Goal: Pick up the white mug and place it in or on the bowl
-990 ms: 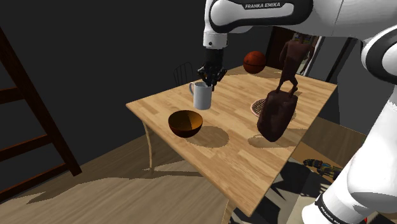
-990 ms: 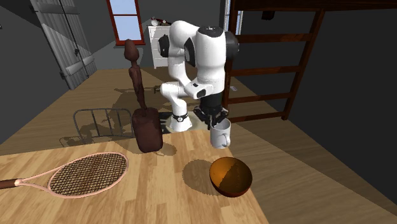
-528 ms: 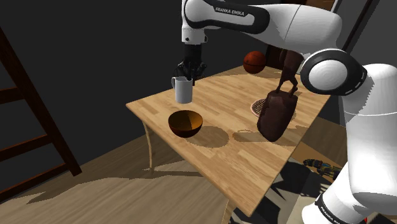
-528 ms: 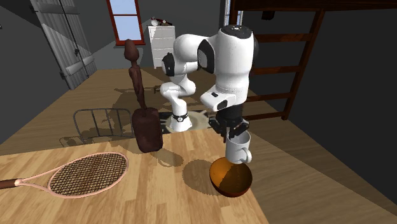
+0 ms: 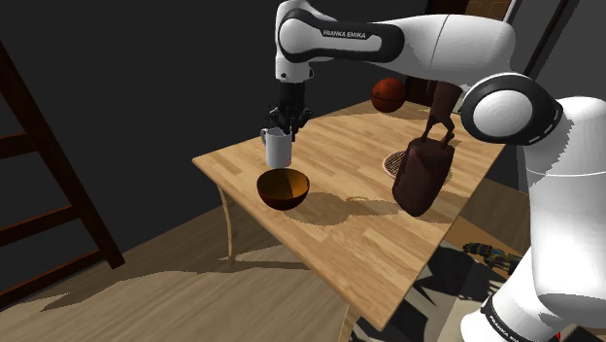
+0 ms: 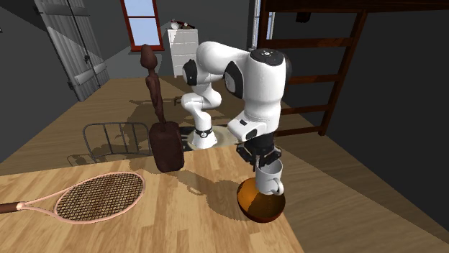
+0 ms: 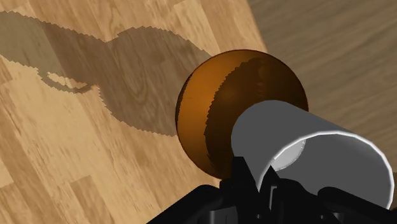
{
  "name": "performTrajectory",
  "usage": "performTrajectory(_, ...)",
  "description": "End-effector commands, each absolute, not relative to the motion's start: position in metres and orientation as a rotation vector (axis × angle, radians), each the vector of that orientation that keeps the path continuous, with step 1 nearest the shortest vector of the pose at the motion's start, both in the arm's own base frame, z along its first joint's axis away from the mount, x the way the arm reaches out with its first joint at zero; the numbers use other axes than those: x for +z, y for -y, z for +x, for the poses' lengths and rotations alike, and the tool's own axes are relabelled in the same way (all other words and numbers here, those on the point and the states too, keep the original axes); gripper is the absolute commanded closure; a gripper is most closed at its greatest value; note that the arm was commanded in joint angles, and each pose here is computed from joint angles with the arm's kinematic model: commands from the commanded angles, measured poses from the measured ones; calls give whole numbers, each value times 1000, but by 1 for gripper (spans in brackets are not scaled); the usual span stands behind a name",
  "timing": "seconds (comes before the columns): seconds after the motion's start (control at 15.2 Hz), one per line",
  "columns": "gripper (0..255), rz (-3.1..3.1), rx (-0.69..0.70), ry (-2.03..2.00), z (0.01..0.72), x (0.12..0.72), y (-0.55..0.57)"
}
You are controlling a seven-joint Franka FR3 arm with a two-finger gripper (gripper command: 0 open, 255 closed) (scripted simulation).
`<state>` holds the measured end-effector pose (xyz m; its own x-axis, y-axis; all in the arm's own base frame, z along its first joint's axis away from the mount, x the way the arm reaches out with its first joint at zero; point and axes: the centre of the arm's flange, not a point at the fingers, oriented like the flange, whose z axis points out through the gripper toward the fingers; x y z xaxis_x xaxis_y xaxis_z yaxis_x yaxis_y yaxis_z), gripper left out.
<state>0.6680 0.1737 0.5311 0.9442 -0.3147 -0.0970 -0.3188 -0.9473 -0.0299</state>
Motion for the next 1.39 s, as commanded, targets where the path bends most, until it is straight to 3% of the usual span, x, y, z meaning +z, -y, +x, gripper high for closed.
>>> performTrajectory(0.0, 255, -3053, 140, -498, 668, 520, -174)
performTrajectory(0.73, 255, -3053, 140, -498, 668, 464, -174)
performTrajectory(1.25, 255, -3053, 140, -498, 668, 464, -174)
performTrajectory(1.32, 0, -3053, 140, -498, 668, 464, -174)
